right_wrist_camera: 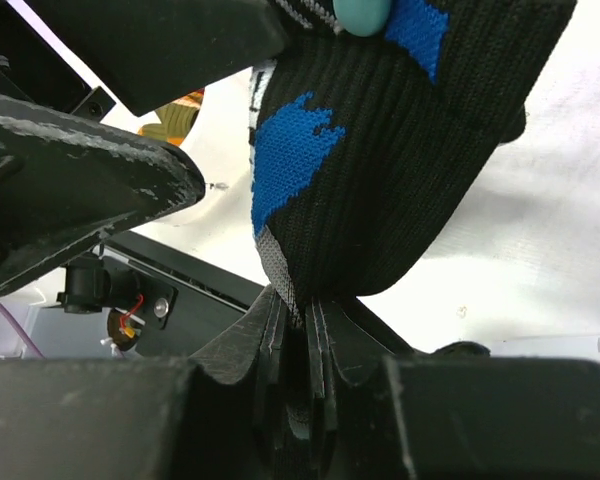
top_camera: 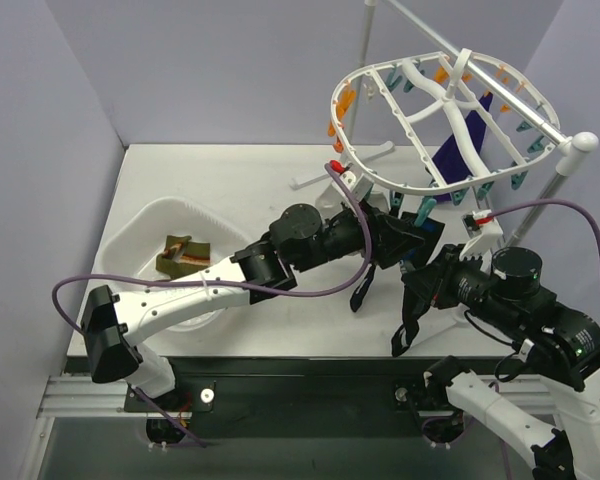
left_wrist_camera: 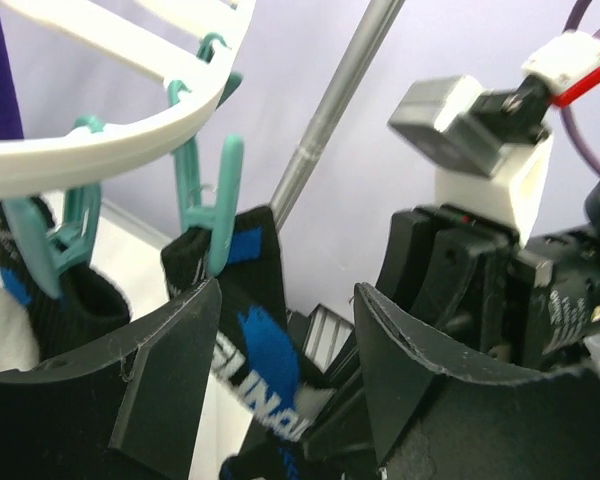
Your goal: Remove the socks clipped to the hanger
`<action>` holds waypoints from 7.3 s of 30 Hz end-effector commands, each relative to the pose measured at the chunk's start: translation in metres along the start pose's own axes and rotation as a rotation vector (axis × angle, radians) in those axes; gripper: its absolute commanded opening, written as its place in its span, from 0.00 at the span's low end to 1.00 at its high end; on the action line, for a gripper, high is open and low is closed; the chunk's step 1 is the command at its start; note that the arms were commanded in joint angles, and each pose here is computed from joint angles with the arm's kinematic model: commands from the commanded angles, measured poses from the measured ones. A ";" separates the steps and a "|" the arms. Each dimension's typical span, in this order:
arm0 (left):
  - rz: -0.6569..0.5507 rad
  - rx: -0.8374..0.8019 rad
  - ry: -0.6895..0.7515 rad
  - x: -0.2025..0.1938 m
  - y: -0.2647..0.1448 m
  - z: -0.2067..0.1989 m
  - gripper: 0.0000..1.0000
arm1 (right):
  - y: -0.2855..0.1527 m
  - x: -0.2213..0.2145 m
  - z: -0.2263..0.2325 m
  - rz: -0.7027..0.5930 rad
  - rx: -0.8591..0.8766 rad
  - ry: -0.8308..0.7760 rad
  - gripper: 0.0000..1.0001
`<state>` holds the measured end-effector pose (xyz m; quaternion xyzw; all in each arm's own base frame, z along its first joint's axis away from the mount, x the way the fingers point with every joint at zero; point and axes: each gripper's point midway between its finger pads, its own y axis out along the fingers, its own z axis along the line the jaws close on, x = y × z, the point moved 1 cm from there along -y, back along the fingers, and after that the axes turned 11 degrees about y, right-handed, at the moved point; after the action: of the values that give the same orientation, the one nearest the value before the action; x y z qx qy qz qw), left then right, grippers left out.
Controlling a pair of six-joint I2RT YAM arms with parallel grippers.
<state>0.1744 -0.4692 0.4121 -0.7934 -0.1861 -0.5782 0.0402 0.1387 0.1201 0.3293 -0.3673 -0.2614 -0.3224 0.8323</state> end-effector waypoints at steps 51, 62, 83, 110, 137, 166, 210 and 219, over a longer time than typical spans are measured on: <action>0.058 0.228 0.032 0.017 0.034 0.029 0.67 | -0.021 -0.003 0.009 0.003 0.060 -0.024 0.00; -0.071 0.192 0.015 0.042 0.014 0.020 0.72 | -0.020 -0.006 0.006 0.008 0.055 -0.023 0.00; -0.082 0.095 -0.114 0.030 0.047 0.025 0.67 | -0.022 -0.007 0.008 0.009 0.068 -0.023 0.00; -0.203 -0.015 -0.210 0.050 0.058 0.009 0.36 | -0.020 -0.011 0.007 0.027 0.071 -0.023 0.00; -0.146 -0.040 -0.199 0.037 0.015 0.003 0.70 | -0.018 -0.016 -0.021 0.023 -0.076 -0.005 0.00; 0.152 -0.471 -0.056 -0.110 -0.057 -0.099 0.93 | -0.022 0.008 0.019 -0.068 0.093 0.115 0.00; 0.090 0.087 0.080 -0.095 -0.047 -0.032 0.00 | -0.005 -0.010 0.012 -0.005 0.093 0.125 0.17; 0.228 0.242 0.074 -0.105 -0.106 0.034 0.00 | 0.004 -0.012 0.005 0.006 0.057 0.114 0.74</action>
<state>0.1173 -0.4252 0.2926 -0.7780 -0.1472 -0.5877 0.1662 0.1243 0.1267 0.3288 -0.3151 -0.2195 -0.3365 0.8598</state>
